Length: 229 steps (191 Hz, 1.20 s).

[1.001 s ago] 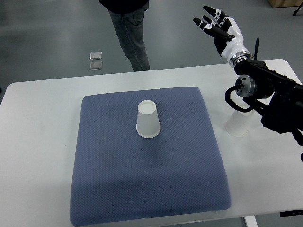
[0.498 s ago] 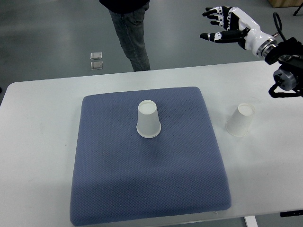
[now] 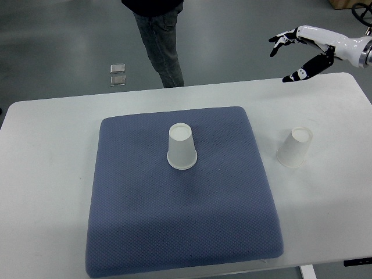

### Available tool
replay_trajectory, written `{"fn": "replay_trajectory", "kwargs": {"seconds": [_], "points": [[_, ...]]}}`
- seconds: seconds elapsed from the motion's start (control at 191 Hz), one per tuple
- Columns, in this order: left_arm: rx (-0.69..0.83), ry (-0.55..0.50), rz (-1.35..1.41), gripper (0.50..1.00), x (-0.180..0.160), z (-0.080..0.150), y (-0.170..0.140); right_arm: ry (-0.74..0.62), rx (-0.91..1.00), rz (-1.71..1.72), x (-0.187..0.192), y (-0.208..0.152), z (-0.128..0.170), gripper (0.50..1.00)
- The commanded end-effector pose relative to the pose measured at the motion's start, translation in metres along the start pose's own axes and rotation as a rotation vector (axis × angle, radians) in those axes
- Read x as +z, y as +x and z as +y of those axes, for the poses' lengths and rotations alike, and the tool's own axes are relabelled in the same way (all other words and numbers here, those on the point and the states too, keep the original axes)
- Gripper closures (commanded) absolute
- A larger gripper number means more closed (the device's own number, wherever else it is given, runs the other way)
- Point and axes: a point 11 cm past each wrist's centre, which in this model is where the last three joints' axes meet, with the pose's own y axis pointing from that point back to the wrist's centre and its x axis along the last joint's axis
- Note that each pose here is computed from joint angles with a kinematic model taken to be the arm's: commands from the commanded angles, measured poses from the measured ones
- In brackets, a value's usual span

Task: Stack paper cups
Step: 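Move the right hand over the second white paper cup beside the pad, then lower the right hand and close its fingers around the white cup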

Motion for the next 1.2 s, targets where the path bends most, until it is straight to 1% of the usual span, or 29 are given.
{"fn": "replay_trajectory", "kwargs": {"seconds": [0.0, 0.1, 0.236, 0.409, 0.765, 0.923, 1.195], "points": [[0.0, 0.0, 0.002, 0.5, 0.0, 0.0, 0.0, 0.01, -0.093, 0.124, -0.005, -0.01, 0.004, 0.589], [0.0, 0.0, 0.0, 0.5, 0.0, 0.0, 0.0, 0.019, -0.184, 0.222, -0.013, -0.017, 0.005, 0.589], [0.0, 0.0, 0.0, 0.5, 0.0, 0.0, 0.0, 0.048, -0.272, 0.267, -0.021, -0.027, 0.007, 0.589], [0.0, 0.0, -0.001, 0.5, 0.0, 0.0, 0.0, 0.038, -0.368, 0.344, -0.017, -0.047, 0.011, 0.589], [0.0, 0.0, 0.0, 0.5, 0.0, 0.0, 0.0, 0.018, -0.417, 0.486, 0.003, -0.074, 0.017, 0.591], [0.0, 0.0, 0.0, 0.5, 0.0, 0.0, 0.0, 0.024, -0.427, 0.494, 0.007, -0.085, 0.017, 0.591], [0.0, 0.0, 0.0, 0.5, 0.0, 0.0, 0.0, 0.005, -0.412, 0.492, 0.029, -0.109, 0.023, 0.591]]}}
